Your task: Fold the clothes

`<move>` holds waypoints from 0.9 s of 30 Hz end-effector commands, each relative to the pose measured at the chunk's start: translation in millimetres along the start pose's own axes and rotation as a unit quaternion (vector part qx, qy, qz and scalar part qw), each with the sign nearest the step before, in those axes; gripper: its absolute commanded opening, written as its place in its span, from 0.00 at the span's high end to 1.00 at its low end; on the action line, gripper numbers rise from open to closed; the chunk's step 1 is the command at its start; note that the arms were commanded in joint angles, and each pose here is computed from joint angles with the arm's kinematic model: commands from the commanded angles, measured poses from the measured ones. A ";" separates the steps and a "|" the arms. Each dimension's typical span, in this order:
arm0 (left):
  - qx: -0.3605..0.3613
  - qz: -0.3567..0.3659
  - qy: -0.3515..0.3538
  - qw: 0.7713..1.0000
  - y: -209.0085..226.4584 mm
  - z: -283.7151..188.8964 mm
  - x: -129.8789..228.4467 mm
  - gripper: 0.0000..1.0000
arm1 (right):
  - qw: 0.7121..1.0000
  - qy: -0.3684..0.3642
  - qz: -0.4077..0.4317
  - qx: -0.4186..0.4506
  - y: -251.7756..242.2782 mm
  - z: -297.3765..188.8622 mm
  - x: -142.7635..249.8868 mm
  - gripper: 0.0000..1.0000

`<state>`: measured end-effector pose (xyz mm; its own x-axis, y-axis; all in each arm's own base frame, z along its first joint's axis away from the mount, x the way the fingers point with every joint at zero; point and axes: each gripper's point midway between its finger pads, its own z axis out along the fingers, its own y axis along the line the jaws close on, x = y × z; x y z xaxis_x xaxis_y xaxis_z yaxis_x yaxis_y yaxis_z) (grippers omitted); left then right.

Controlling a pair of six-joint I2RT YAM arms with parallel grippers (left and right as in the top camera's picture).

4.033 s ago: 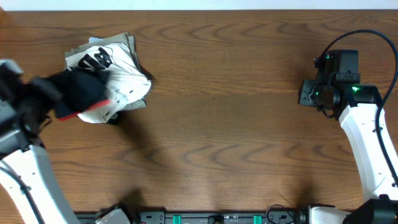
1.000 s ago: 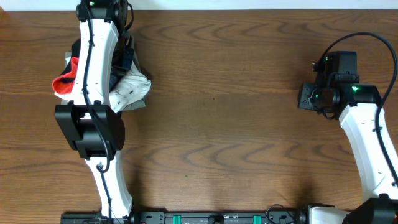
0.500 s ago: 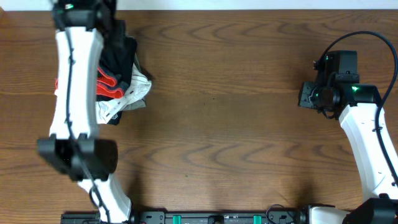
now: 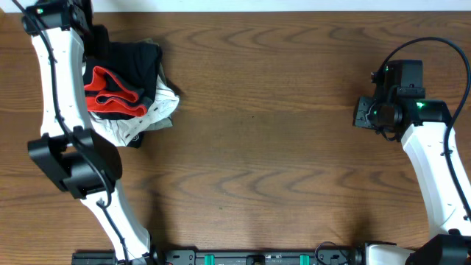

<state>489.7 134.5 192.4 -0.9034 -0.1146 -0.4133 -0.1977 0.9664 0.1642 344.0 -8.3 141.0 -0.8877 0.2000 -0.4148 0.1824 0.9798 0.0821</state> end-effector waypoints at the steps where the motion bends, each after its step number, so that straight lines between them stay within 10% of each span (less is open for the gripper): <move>1: 0.051 -0.001 0.018 0.999 -17.7 -7.7 10.6 0.38 | 1.000 0.004 0.007 0.004 -2.1 0.3 0.7 0.56; 12: 0.059 -0.013 0.181 0.982 -26.2 8.3 90.4 0.44 | 1.000 0.009 0.007 0.005 -2.5 0.3 3.3 0.55; 18: 0.056 -0.027 0.306 0.950 -31.6 8.6 154.5 0.72 | 1.000 0.011 0.007 0.005 -2.8 0.2 4.0 0.55; 27: 0.049 -0.034 0.313 0.948 -28.4 -6.9 159.9 0.79 | 1.000 0.010 0.007 0.005 -2.8 0.3 3.3 0.55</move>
<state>351.3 85.5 114.0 -0.9443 -0.2373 0.2278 -0.2328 0.9714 0.0472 338.9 -8.2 138.4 -0.8972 0.2003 -0.3936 0.1843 0.9797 0.0784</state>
